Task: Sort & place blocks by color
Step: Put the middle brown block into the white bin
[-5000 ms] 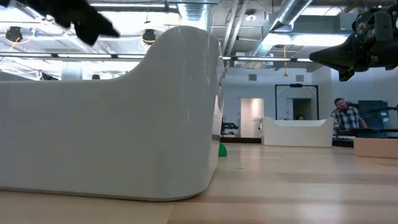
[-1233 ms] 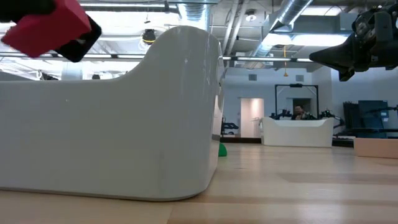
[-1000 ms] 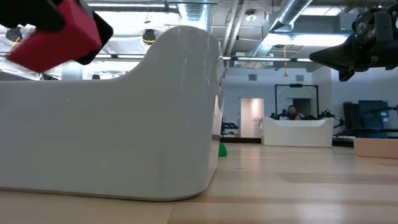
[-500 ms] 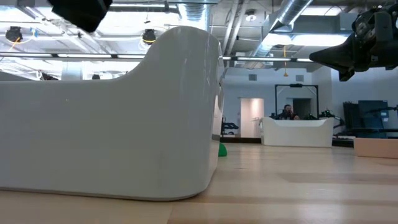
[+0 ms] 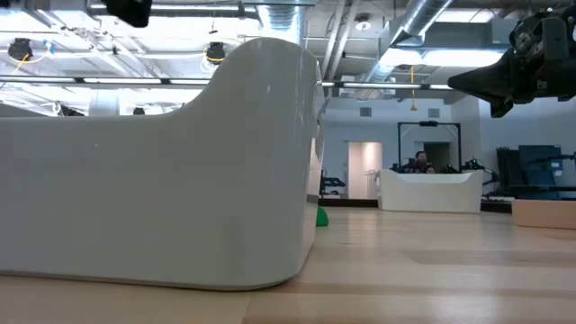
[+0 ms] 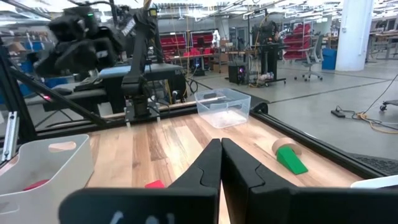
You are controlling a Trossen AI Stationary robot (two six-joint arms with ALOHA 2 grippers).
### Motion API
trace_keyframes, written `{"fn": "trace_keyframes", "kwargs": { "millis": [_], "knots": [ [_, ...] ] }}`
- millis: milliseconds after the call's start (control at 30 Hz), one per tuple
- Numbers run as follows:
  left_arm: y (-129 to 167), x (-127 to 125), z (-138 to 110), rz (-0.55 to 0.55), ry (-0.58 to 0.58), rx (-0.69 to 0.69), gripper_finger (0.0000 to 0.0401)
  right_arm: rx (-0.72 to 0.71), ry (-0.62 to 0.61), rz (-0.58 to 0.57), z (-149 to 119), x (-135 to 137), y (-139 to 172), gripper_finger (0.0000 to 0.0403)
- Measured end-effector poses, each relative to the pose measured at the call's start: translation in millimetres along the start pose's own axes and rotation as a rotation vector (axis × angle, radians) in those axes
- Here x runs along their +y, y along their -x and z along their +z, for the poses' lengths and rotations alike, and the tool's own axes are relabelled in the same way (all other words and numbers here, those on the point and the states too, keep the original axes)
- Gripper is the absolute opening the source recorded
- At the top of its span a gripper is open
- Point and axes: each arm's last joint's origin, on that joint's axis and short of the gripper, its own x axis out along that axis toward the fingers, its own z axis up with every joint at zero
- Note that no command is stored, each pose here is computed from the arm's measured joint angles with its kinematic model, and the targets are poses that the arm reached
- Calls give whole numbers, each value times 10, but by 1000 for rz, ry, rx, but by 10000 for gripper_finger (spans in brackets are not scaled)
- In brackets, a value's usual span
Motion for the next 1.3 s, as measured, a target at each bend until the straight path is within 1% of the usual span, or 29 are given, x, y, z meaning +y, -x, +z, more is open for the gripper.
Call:
{"fn": "trace_keyframes", "kwargs": {
  "millis": [67, 133, 233, 367, 400, 500, 600, 733, 833, 900, 1000, 1133, 1200, 1300],
  "knots": [
    [62, 112, 7, 3, 6, -76, 180, 0, 0, 0, 0, 0, 0, 27],
    [105, 212, 27, 1, 11, -122, 180, 0, 0, 1, 0, 0, 0, 27],
    [155, 336, 57, 3, 27, -147, 180, -8, -4, 0, 8, 0, 0, 28],
    [193, 432, 79, -10, 53, -165, 180, -12, -14, -2, 12, 0, 0, 28],
    [200, 447, 82, -11, 53, -168, 180, -12, -36, -1, 12, 0, 0, 27],
    [217, 481, 93, 5, 51, -177, 180, -26, -151, -2, 27, 0, 0, 27],
    [235, 511, 109, 25, 49, -191, 180, -64, -258, -29, 61, -15, -1, 27],
    [245, 554, 133, 53, 42, -219, 180, -104, -338, -67, 93, -41, -5, 27],
    [251, 587, 140, 75, 24, -226, 180, -148, -362, -108, 135, -71, -7, 27],
    [255, 609, 141, 90, 18, -229, 180, -156, -339, -112, 183, -82, -6, 27],
    [269, 668, 154, 140, 23, -246, 180, -190, -296, -110, 339, -85, 10, 30],
    [303, 774, 185, 189, 18, -284, 180, -174, -182, -125, 558, -68, 5, 44],
    [322, 838, 182, 216, 14, -284, 180, -135, -144, -132, 649, -50, -21, 55],
    [354, 934, 169, 242, 24, -278, 180, -8, -102, -145, 703, -16, -87, 72]
  ]
}}
